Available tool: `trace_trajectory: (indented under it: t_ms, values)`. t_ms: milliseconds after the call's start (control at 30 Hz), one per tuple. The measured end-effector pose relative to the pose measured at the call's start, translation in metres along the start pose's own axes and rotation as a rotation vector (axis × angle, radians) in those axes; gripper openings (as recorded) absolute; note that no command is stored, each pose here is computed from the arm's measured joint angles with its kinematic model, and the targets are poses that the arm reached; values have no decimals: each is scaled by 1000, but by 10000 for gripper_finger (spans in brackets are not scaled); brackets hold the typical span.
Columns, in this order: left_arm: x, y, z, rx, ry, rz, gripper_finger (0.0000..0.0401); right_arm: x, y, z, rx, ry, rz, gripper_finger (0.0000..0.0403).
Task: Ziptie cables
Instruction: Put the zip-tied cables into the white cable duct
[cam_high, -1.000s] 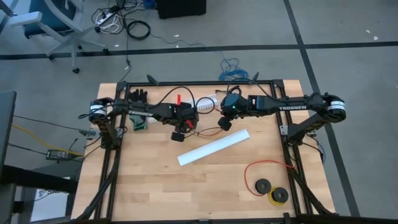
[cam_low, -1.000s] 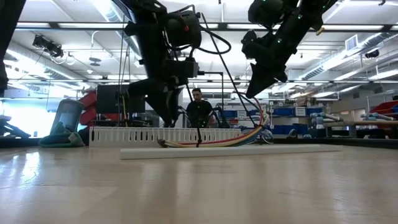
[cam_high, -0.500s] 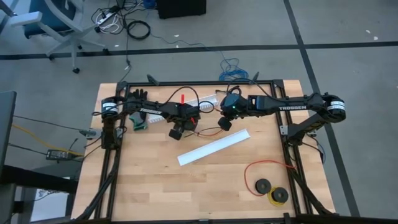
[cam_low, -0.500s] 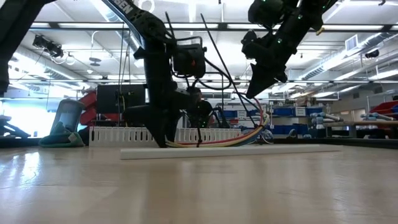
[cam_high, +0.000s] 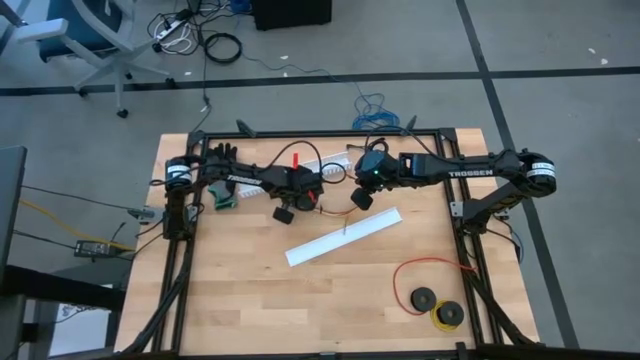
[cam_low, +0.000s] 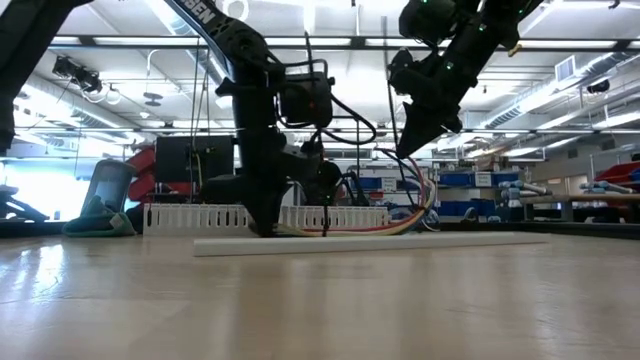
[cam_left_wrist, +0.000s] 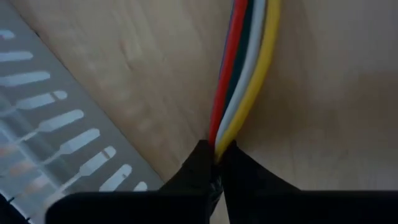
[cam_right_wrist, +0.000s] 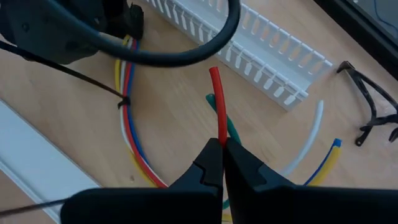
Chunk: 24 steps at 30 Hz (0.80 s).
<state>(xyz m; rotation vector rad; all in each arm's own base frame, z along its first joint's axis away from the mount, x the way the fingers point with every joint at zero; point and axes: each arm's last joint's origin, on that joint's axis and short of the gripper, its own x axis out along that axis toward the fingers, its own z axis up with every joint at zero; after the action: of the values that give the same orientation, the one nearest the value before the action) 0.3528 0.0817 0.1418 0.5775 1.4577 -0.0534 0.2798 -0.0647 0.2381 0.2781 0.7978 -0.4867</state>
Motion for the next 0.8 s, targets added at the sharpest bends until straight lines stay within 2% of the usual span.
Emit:
trace_trajectory:
  t_ms: [200,367,500,633,800]
  values:
    - [-19,-16,10,-36,76,11,20,-1,3,-1,11,1,5,1]
    - [-41,-27,23,-13,146,133,19,-2,12,-1,-4,-32,12,1]
    - [-58,-29,30,-38,189,201,18,-4,20,4,-47,-104,37,1]
    - [-71,-25,26,-84,276,288,18,-5,23,10,-91,-174,49,1]
    - [-76,-15,8,-158,430,421,18,-4,11,19,-128,-237,-46,0]
